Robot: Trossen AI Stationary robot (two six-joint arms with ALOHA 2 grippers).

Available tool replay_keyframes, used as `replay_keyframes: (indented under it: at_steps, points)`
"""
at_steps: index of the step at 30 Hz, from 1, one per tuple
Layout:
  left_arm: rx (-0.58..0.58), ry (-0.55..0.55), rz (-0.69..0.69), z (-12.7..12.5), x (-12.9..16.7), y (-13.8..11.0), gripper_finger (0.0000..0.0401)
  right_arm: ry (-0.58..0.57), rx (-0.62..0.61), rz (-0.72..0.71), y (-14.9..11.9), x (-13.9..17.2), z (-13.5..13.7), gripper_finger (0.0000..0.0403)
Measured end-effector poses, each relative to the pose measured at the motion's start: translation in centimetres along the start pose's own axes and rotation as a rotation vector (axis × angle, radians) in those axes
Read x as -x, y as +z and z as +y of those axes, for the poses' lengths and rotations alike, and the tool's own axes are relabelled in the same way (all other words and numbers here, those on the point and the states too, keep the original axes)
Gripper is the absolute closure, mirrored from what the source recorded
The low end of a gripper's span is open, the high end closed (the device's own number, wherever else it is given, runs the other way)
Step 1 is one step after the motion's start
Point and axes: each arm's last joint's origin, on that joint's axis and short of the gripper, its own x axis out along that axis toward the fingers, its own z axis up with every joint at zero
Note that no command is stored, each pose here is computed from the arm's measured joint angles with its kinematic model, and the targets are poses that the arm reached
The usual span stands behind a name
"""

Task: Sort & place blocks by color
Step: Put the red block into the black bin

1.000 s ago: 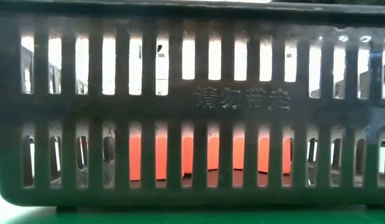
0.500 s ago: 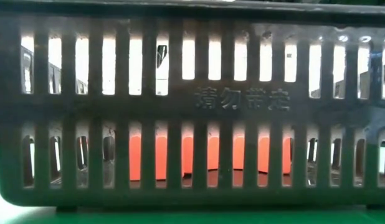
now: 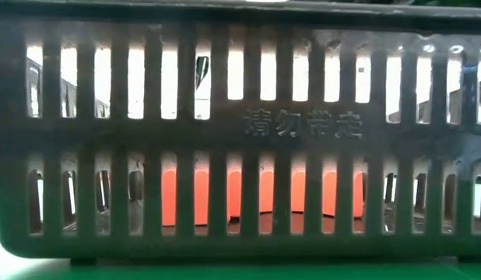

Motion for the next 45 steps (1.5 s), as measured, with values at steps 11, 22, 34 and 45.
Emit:
replay_keyframes:
  at_steps: [11, 22, 34, 45]
  points:
    - [-0.042, -0.086, 0.107, -2.5, 1.3, -2.7, 0.0344, 0.172, -0.331, 0.26, 0.0, 4.7, 2.2, 0.0048]
    - [-0.216, -0.114, 0.361, -5.1, 4.2, -9.4, 0.0344, 0.442, -0.513, 0.445, 0.2, 7.3, 3.4, 0.0057]
    - [-0.309, -0.149, 0.39, -4.9, 3.7, -11.7, 0.0319, 0.49, -0.517, 0.458, 0.3, 7.4, 3.6, 0.0058]
    - [-0.288, -0.161, 0.376, -5.1, 3.7, -11.6, 0.0315, 0.5, -0.471, 0.444, 0.3, 7.4, 3.6, 0.0057]
